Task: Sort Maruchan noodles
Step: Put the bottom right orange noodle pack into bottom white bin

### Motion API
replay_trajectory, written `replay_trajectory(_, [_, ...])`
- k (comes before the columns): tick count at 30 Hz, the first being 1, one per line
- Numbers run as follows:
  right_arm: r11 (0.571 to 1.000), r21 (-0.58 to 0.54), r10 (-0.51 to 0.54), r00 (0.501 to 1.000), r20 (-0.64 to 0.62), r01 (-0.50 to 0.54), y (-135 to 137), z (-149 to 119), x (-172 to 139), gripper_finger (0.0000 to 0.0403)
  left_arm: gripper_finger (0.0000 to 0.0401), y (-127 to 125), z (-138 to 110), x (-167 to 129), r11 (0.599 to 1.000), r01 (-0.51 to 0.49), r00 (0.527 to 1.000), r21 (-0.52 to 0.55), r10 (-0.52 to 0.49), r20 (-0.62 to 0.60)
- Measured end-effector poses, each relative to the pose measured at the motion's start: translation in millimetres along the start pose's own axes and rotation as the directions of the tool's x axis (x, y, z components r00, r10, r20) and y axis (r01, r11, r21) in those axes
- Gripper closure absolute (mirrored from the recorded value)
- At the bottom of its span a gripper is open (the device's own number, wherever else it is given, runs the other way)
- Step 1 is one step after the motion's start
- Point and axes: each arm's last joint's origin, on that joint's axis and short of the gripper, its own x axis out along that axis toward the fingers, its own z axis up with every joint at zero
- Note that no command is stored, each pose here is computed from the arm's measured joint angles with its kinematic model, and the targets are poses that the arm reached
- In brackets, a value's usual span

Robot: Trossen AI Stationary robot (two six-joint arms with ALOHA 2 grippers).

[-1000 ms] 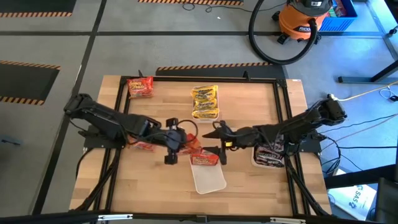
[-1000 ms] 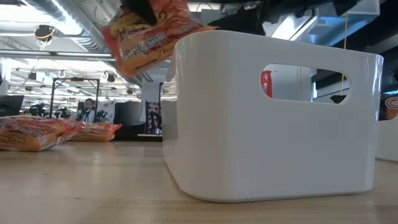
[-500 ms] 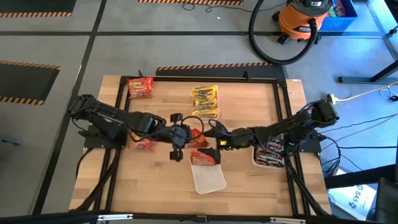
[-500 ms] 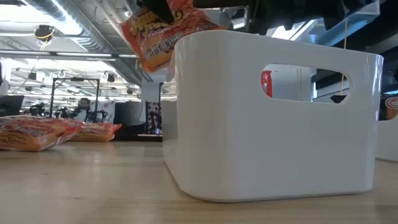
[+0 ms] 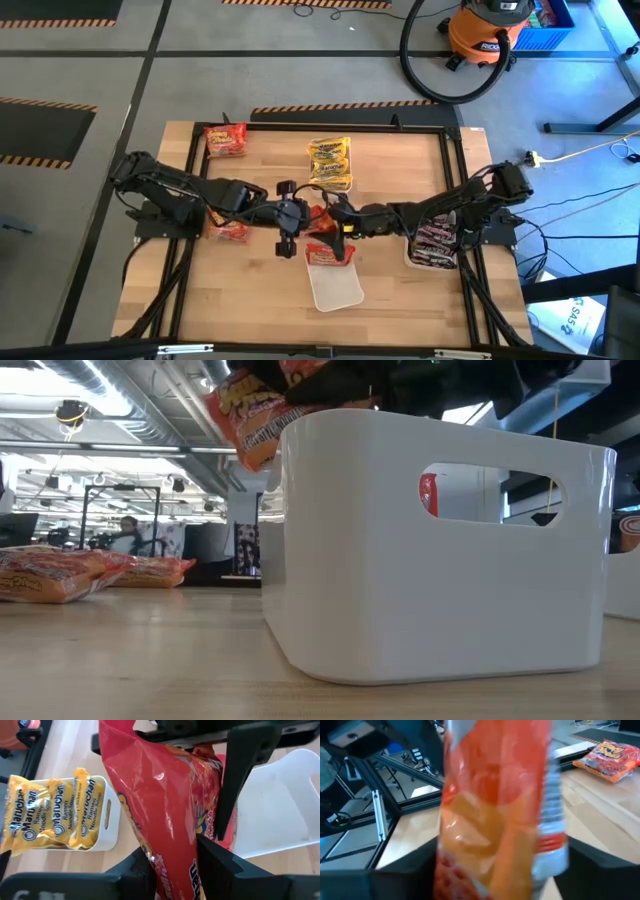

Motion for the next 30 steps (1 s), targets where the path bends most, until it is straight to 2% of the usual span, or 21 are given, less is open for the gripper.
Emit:
replay_trajectory(6, [1.000, -0.026, 0.000, 1.000, -0.004, 0.000, 0, 0, 0, 0.0244, 0.0288, 1, 1, 0, 1.000, -0.019, 1.000, 0.013, 0.018, 0.008])
replay_trajectory(9, [0.999, -0.035, 0.000, 1.000, -0.003, 0.000, 0, 0, 0, 0.0273, 0.0283, 1, 1, 0, 1.000, -0.025, 1.000, 0.011, 0.025, 0.010])
replay_trajectory(15, [0.998, -0.062, 0.002, 1.000, 0.004, -0.002, 1, 1, -1, 0.0268, 0.0269, 3, 5, -8, 1.000, -0.013, 1.000, -0.001, 0.013, -0.005])
replay_trajectory(19, [0.994, -0.110, -0.026, 0.999, -0.029, 0.023, 0, 7, -9, 0.0279, 0.0270, 8, 11, -33, 1.000, -0.021, 0.999, -0.010, 0.020, -0.031])
replay_trajectory(22, [0.991, -0.122, -0.050, 0.998, -0.035, 0.046, 0, 18, -20, 0.0293, 0.0269, 13, 12, -59, 0.999, -0.011, 1.000, -0.034, 0.012, 0.018])
replay_trajectory(25, [0.987, -0.147, -0.077, 0.995, -0.068, 0.066, -1, 23, -31, 0.0298, 0.0269, 17, 2, -81, 0.999, 0.004, 0.998, -0.052, -0.001, 0.059])
replay_trajectory(27, [0.986, -0.152, -0.081, 0.995, -0.065, 0.070, -1, 29, -37, 0.0299, 0.0270, 20, -12, -91, 0.998, -0.011, 0.997, -0.064, 0.016, 0.079])
replay_trajectory(30, [0.985, -0.157, -0.081, 0.995, -0.050, 0.073, 0, 38, -48, 0.0299, 0.0271, 25, -36, -98, 0.992, -0.022, 0.984, -0.124, 0.044, 0.175])
